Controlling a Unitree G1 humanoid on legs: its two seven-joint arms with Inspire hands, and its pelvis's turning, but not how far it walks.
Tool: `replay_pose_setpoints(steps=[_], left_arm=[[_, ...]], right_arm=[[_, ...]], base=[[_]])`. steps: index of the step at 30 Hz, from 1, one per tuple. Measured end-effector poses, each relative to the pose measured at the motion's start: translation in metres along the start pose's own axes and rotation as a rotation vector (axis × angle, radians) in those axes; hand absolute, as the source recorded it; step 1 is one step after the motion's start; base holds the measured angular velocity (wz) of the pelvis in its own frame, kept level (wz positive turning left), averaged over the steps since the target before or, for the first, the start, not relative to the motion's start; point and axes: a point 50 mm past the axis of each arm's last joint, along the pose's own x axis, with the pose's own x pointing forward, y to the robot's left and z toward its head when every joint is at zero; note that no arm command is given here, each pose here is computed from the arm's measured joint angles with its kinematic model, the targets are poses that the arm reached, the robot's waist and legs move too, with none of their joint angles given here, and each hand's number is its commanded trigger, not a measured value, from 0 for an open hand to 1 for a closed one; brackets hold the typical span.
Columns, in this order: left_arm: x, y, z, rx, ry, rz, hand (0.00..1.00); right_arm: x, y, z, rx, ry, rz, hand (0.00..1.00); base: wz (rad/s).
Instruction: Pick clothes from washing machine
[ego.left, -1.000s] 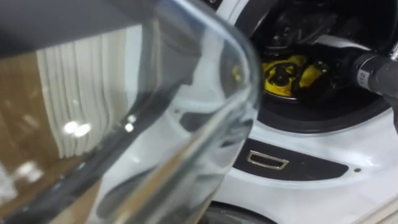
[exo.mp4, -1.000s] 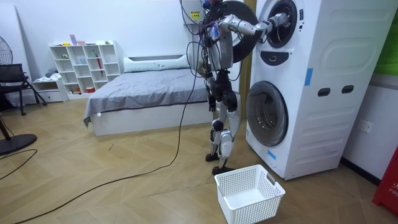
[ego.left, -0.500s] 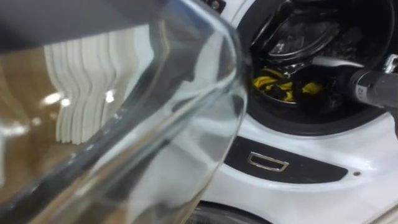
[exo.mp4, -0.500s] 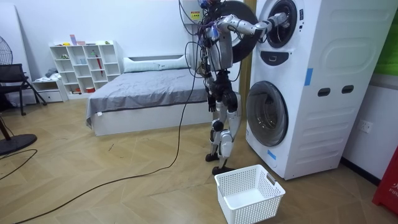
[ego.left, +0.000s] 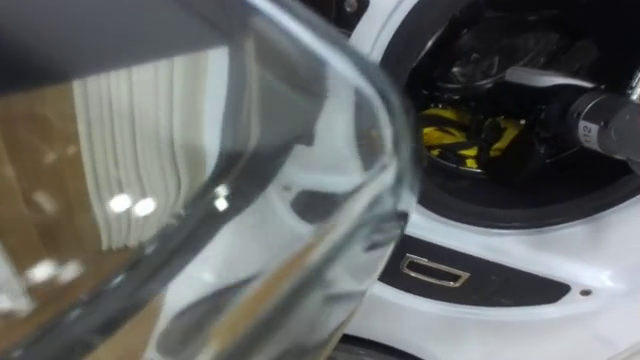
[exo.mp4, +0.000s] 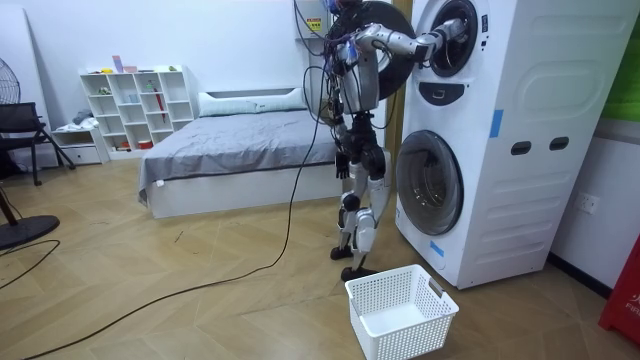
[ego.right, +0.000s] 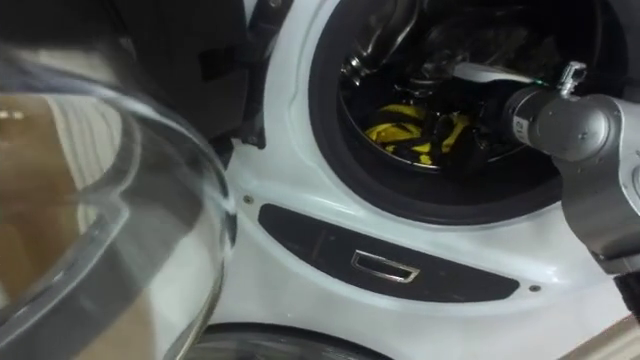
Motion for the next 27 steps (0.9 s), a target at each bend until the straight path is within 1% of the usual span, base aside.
replay_pose_setpoints(steps=[4,7,9,10,12,15,19,21,24,27], left_arm=[[0.0,-0.004,0.005,-0.009,-0.03,-0.009,0.0],[-0.001,-0.005,-0.001,-0.01,-0.045,-0.008,0.0],[-0.001,-0.007,-0.01,-0.043,-0.025,-0.004,0.0],[-0.001,-0.008,-0.013,-0.05,-0.018,0.0,0.0],[-0.002,-0.009,-0.023,-0.075,0.008,0.008,0.0],[-0.004,-0.012,-0.035,-0.084,0.038,0.003,0.0],[-0.005,-0.018,-0.04,-0.082,0.05,0.0,0.0],[-0.005,-0.023,-0.04,-0.09,0.042,-0.005,0.0],[-0.007,-0.026,-0.046,-0.128,0.05,-0.006,0.0],[-0.008,-0.024,-0.053,-0.144,0.062,0.001,0.0]], right_arm=[[-0.007,-0.005,0.016,-0.038,-0.06,-0.056,1.0],[-0.016,-0.009,0.029,-0.051,-0.13,-0.088,1.0],[-0.031,-0.016,0.049,-0.082,-0.232,-0.143,1.0],[-0.037,-0.017,0.053,-0.084,-0.267,-0.161,1.0],[-0.06,-0.023,0.066,-0.069,-0.407,-0.235,1.0],[-0.081,-0.022,0.076,-0.053,-0.534,-0.3,1.0],[-0.093,-0.009,0.079,-0.018,-0.607,-0.332,1.0],[-0.1,-0.006,0.072,0.053,-0.643,-0.365,1.0],[-0.11,-0.002,0.06,0.144,-0.653,-0.434,1.0],[-0.117,-0.002,0.054,0.192,-0.675,-0.49,1.0]], base=[[-0.06],[0.0],[-0.03],[0.0],[-0.03],[-0.05],[-0.12],[-0.16],[-0.07],[-0.1]])
